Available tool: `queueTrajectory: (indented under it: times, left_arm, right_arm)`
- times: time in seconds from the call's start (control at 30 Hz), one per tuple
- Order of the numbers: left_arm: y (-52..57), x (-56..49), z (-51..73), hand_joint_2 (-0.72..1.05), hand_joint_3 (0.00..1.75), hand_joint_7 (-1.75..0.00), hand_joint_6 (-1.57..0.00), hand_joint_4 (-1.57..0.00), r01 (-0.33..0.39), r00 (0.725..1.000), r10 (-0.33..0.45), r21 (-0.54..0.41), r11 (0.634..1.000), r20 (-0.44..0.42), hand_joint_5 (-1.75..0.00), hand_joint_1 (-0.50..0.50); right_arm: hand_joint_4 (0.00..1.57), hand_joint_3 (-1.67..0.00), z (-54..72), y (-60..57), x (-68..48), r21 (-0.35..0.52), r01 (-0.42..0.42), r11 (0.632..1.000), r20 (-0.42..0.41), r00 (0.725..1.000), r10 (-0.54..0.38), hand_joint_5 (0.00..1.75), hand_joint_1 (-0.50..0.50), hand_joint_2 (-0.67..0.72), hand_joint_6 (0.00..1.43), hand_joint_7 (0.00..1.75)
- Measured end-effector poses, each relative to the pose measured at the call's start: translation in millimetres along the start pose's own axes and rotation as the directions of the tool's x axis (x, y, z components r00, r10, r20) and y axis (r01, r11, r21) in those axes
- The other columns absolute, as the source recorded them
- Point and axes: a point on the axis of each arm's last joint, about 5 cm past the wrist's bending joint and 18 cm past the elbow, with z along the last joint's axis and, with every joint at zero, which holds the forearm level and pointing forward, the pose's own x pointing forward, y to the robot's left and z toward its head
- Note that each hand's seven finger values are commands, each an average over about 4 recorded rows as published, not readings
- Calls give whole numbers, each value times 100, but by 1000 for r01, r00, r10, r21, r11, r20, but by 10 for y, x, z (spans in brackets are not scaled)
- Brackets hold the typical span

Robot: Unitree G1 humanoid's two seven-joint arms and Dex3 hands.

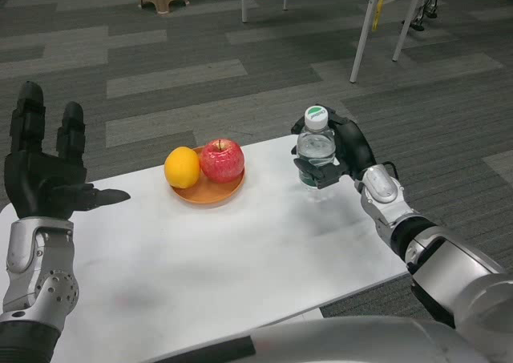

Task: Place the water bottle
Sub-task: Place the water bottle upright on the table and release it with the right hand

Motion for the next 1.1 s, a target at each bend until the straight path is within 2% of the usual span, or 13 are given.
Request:
queueTrajectory:
  times: [0.17,0.33,0.5,0.6,0.73,0.8,0.87,1.0,1.1]
  left_arm:
    - [-2,-2,-6,-6,7,0,0,0,0,1000,0,-3,1000,-3,-10,-50]
    - [-5,-3,-10,-8,2,0,0,0,1,1000,-1,-4,1000,-5,-10,-50]
    - [-8,-4,-12,-10,4,0,0,0,2,1000,-2,-5,1000,-5,-10,-50]
    - [-12,-4,-16,-6,2,0,0,0,3,1000,-3,-7,1000,-5,-10,-50]
    - [-13,-4,-17,-6,4,0,0,0,4,1000,-4,-8,1000,-5,-10,-50]
    - [-13,-4,-17,-2,4,0,0,0,4,1000,-4,-8,1000,-5,-10,-50]
    - [-13,-4,-17,-2,9,0,0,0,4,1000,-4,-8,1000,-5,-10,-50]
    - [-13,-4,-17,-2,0,0,0,0,4,1000,-4,-8,1000,-5,-10,-50]
    - [-13,-4,-17,-2,0,0,0,0,4,1000,-4,-8,1000,-5,-10,-50]
  right_arm:
    - [157,-159,-55,23,-11,-21,8,1000,-46,999,-9,107,-33,-51,128,140]
    - [157,-159,-86,54,-18,-38,-8,999,-74,997,5,107,-33,-48,131,140]
    - [157,-159,-80,104,8,-48,-33,998,-74,997,29,107,-33,-48,131,143]
    - [157,-159,-73,143,27,-50,-55,997,-71,996,52,107,-33,-48,131,140]
    - [157,-155,-71,186,35,-52,-70,996,-64,996,67,107,-27,-48,134,140]
    - [157,-151,-71,207,37,-54,-79,995,-62,995,75,107,-29,-48,134,143]
    - [157,-151,-70,234,40,-52,-88,995,-59,995,85,107,-27,-48,134,147]
    - [157,-153,-70,285,45,-45,-106,993,-54,993,103,114,-25,-46,134,143]
    - [157,-155,-71,299,45,-43,-110,993,-53,993,108,116,-24,-41,134,140]
